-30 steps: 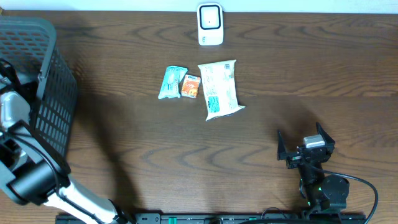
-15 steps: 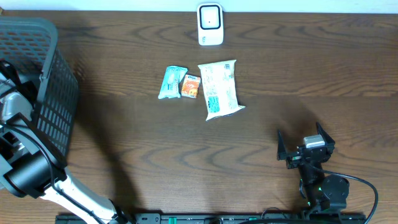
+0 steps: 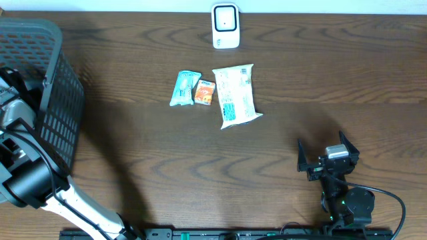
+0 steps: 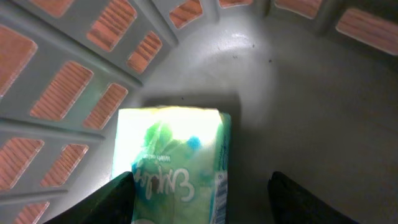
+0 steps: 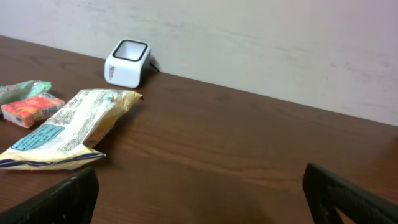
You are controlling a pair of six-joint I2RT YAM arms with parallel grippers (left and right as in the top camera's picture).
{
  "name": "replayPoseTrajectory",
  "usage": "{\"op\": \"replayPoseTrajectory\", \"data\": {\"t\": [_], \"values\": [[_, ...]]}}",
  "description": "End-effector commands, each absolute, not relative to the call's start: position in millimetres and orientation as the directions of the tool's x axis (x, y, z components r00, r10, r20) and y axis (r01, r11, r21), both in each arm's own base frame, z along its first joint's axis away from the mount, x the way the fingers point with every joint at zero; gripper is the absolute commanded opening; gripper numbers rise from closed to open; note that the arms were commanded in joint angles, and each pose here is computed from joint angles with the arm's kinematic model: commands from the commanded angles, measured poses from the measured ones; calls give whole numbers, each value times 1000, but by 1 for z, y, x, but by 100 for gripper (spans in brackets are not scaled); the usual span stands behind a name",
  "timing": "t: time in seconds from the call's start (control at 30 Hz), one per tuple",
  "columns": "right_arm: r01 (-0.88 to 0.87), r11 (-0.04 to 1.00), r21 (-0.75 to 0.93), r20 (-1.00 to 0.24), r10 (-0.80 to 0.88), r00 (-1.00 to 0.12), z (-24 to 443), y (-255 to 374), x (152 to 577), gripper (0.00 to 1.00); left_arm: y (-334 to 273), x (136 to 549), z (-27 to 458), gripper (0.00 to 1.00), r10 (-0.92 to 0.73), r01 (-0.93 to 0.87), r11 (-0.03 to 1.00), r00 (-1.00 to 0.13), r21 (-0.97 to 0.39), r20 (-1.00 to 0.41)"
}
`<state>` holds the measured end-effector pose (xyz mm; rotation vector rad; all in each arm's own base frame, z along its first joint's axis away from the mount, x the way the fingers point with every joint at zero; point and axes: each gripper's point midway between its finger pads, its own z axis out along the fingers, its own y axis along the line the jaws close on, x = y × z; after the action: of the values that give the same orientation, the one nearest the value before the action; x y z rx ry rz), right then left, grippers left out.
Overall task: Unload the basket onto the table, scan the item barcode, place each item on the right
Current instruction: 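Grasp the small green-and-white Kleenex pack in the basket with left gripper, then carry the small green pack out and release it below the orange pack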
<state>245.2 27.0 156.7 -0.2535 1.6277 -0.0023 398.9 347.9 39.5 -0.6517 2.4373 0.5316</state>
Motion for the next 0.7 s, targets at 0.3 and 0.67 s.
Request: {"op": "replayPoseTrajectory", "data": {"t": [0.3,0.67], "values": [[-170,973,-158,-985,-168,-48,157,29,245,99,363,377,30,7,-493,-679,724,-635,125,-594],[-170,973,-158,-985,-168,-48,157,29,245,99,366,366,169,7,-649,-837,497,-183,-229,-738]]}}
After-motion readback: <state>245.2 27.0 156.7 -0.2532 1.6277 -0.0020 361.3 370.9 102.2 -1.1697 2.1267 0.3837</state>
